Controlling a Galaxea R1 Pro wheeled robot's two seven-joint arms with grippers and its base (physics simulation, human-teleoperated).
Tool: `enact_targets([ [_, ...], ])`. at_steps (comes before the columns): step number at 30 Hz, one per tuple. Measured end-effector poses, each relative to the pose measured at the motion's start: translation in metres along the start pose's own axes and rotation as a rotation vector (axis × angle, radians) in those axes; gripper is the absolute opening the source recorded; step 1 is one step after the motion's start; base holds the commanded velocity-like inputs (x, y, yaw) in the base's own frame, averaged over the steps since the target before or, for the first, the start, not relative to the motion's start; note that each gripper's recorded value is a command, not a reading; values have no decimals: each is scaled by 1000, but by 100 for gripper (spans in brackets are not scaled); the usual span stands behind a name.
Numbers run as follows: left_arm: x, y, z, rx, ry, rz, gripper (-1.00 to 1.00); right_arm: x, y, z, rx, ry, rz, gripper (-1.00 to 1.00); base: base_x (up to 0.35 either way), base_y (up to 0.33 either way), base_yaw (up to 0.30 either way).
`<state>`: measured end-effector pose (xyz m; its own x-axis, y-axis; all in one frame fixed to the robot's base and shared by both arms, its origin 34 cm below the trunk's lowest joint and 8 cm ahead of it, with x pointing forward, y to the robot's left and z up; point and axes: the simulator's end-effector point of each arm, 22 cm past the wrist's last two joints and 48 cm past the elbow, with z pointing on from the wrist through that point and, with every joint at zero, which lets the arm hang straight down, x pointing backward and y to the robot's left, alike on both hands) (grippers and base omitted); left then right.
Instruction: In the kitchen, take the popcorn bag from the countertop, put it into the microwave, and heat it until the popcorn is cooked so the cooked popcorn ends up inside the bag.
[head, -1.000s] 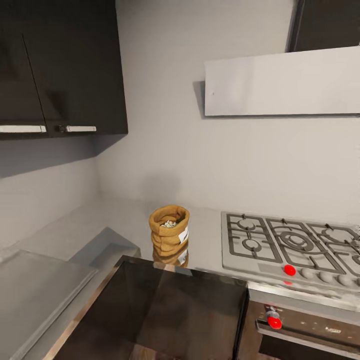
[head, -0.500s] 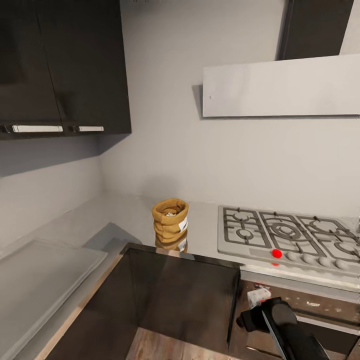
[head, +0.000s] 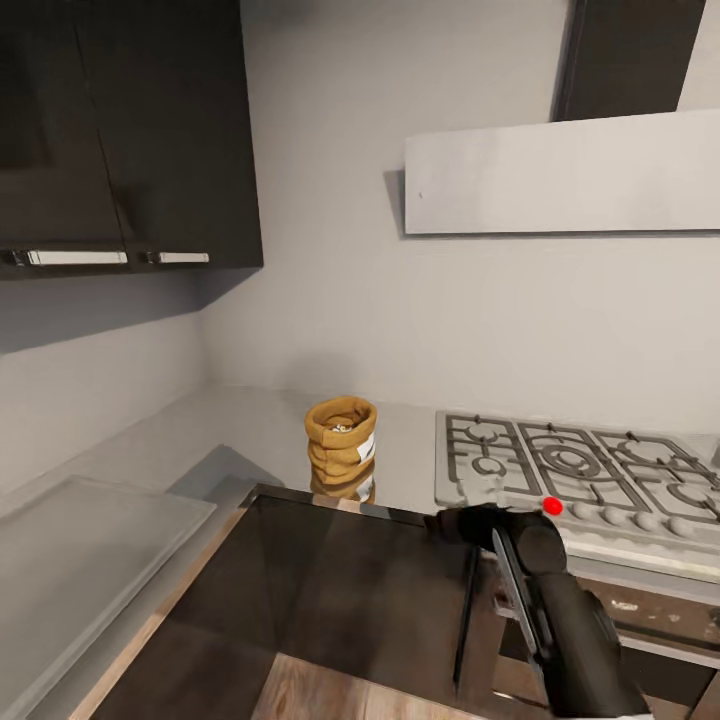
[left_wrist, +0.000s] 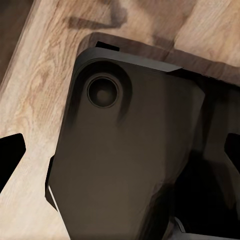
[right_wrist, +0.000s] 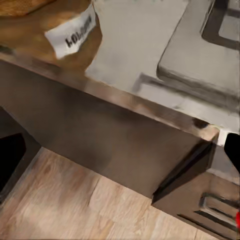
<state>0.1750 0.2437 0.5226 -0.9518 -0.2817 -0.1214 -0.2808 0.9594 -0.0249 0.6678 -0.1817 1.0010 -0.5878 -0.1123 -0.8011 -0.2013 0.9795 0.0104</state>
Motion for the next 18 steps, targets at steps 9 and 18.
enact_targets([
  [9, 0, 0, 0, 0, 0, 2, 100, -164, -17, -44, 55, -266, -40, 100, 0, 0, 0],
  [18, -1, -1, 0, 2, -3, 7, 100, -261, -31, -13, 145, -163, 25, 100, 0, 0, 0],
])
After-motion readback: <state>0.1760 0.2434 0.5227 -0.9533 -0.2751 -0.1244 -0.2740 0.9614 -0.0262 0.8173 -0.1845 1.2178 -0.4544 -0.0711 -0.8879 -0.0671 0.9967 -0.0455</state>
